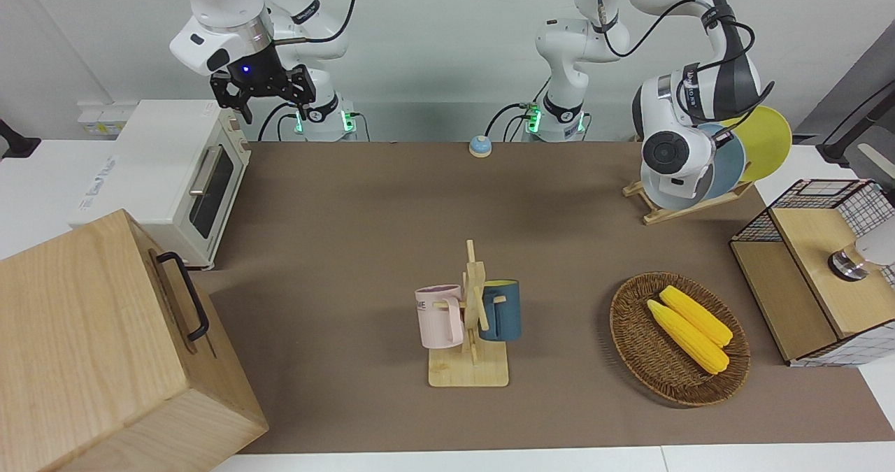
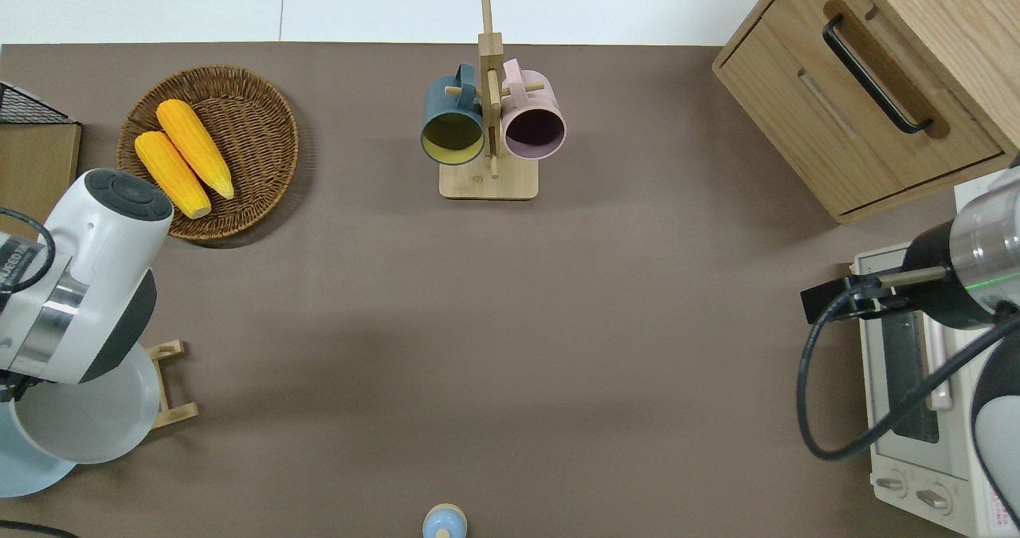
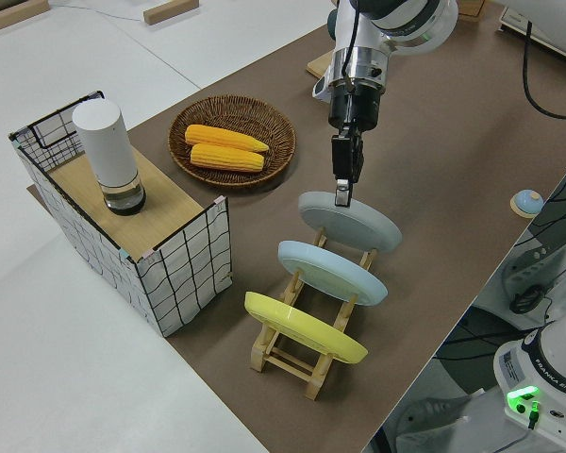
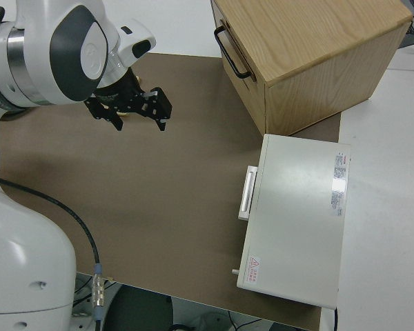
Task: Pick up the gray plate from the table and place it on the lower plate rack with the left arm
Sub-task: 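Lower the gray plate into the lower slot of the rack, then open the left gripper and release the gray plate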
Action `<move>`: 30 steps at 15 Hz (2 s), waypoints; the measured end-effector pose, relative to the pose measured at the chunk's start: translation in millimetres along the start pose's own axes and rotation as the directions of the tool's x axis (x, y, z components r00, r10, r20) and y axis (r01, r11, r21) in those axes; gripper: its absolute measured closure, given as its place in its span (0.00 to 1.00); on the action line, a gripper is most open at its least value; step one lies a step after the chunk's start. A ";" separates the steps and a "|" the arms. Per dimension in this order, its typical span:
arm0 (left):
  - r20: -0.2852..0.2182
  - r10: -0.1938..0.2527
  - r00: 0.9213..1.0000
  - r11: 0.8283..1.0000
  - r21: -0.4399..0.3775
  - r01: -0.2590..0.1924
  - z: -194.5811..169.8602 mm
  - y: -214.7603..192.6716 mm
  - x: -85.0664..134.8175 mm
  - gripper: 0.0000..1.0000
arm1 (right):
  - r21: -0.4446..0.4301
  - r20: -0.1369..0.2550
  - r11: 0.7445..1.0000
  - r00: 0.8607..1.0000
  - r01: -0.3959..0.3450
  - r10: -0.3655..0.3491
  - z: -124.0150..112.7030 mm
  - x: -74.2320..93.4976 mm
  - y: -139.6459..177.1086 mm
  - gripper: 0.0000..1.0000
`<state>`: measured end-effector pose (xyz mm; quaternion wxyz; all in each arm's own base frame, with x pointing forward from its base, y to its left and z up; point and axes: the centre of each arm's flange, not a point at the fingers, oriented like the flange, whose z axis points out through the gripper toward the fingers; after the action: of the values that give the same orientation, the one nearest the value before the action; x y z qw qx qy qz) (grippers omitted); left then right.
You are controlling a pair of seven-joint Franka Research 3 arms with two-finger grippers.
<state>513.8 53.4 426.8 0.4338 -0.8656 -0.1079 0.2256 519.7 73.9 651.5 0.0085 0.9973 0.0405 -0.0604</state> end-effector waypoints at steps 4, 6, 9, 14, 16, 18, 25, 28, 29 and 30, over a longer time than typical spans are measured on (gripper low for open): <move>0.004 -0.002 1.000 1.000 0.001 0.002 0.6 2.3 -0.1 0.90 | 0.000 0.000 1.000 1.000 0.000 0.000 0.0 0.0 0.0 0.01; 0.013 0.005 1.000 1.000 -0.010 -0.005 1.5 8.6 -0.7 0.70 | 0.000 0.000 1.000 1.000 0.000 0.000 0.0 0.0 0.0 0.01; 0.021 0.002 1.000 1.000 -0.028 -0.002 -1.3 20.2 -2.7 0.46 | 0.000 0.000 1.000 1.000 0.000 0.000 0.0 0.0 0.0 0.01; 0.033 0.013 0.999 0.997 -0.075 -0.010 -4.2 27.6 -5.0 0.28 | 0.000 0.000 1.000 1.000 0.000 0.000 0.0 0.0 0.0 0.01; 0.004 0.022 1.000 0.990 -0.138 -0.022 -16.2 36.6 -6.6 0.11 | 0.000 0.000 1.000 1.000 0.000 0.000 0.0 0.0 0.0 0.01; -0.039 0.009 0.999 0.976 -0.219 -0.018 -35.7 45.1 -9.1 0.00 | 0.000 0.000 1.000 1.000 0.000 0.000 0.0 0.0 0.0 0.01; -0.186 -0.115 0.976 0.896 -0.444 0.021 -102.5 74.4 -23.6 0.00 | 0.000 0.000 1.000 1.000 0.000 0.000 0.0 0.0 0.0 0.01; -0.199 -0.138 0.970 0.829 -0.560 0.003 -122.3 76.1 -24.1 0.00 | 0.000 0.000 1.000 1.000 0.000 0.000 0.0 0.0 0.0 0.01; -0.204 -0.140 0.969 0.803 -0.595 -0.010 -129.1 74.4 -24.3 0.00 | 0.000 0.000 1.000 1.000 0.000 0.000 0.0 0.0 0.0 0.01; -0.214 -0.129 0.968 0.781 -0.624 -0.034 -136.0 71.5 -25.6 0.00 | 0.000 0.000 1.000 1.000 0.000 0.000 0.0 0.0 0.0 0.01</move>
<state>556.7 -94.8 448.2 0.1392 -0.9781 -0.1437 0.0578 519.7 73.9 651.5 0.0085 0.9973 0.0405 -0.0604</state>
